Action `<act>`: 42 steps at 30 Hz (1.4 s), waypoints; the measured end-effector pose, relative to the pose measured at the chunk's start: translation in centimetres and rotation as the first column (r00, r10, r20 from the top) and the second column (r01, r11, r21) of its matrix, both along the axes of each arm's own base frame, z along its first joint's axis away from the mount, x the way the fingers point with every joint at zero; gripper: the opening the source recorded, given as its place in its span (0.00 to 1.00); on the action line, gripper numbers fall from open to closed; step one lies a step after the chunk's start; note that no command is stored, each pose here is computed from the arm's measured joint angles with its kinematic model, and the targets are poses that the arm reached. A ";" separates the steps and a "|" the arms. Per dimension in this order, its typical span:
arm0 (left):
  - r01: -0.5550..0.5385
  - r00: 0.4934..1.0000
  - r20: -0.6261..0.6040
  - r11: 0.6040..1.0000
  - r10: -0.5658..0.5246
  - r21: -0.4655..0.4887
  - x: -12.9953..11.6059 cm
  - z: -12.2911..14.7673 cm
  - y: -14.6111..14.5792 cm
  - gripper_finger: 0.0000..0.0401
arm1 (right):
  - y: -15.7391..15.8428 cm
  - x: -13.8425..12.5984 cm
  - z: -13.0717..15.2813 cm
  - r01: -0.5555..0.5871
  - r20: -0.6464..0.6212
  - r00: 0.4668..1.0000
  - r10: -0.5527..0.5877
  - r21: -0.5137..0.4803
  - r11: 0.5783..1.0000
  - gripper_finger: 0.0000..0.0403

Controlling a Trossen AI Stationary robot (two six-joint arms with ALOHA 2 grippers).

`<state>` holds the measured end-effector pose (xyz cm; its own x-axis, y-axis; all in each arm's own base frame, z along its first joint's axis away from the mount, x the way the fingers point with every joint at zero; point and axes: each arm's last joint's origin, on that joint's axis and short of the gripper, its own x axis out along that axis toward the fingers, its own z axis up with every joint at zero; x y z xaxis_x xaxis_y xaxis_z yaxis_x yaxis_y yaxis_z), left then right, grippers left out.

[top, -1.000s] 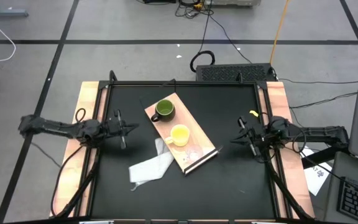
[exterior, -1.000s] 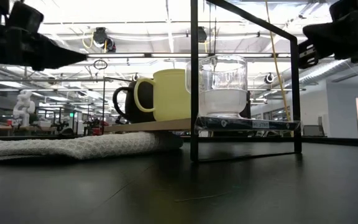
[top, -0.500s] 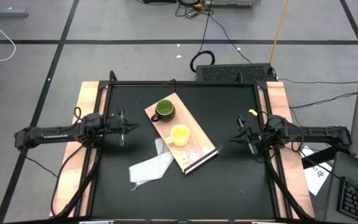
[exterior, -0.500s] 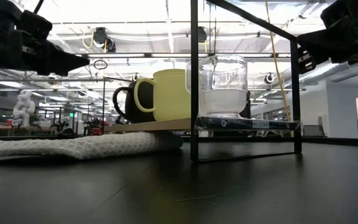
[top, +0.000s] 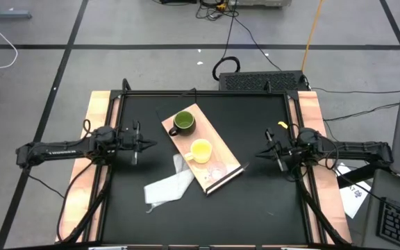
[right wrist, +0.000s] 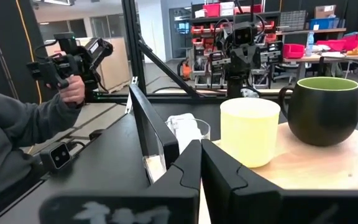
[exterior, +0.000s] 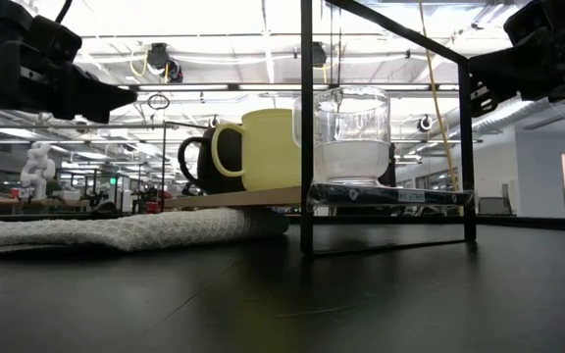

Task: Stack small to large cups/mugs on shelf
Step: Return to Home Position

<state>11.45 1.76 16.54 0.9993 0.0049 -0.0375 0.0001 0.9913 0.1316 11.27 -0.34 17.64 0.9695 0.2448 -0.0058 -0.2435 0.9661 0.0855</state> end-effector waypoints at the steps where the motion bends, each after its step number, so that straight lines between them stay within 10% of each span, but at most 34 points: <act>1: 0.000 1.000 -0.001 1.000 0.000 -0.008 0.0 0.0 0.0 0.01 | 0.0 0.0 0.0 0.000 -0.001 1.000 0.000 0.003 1.000 0.00; 42: -0.026 1.000 -0.016 0.997 0.025 -0.075 0.0 -0.1 0.1 0.08 | 0.0 0.0 0.9 -0.004 0.064 0.998 -0.001 0.075 0.997 0.00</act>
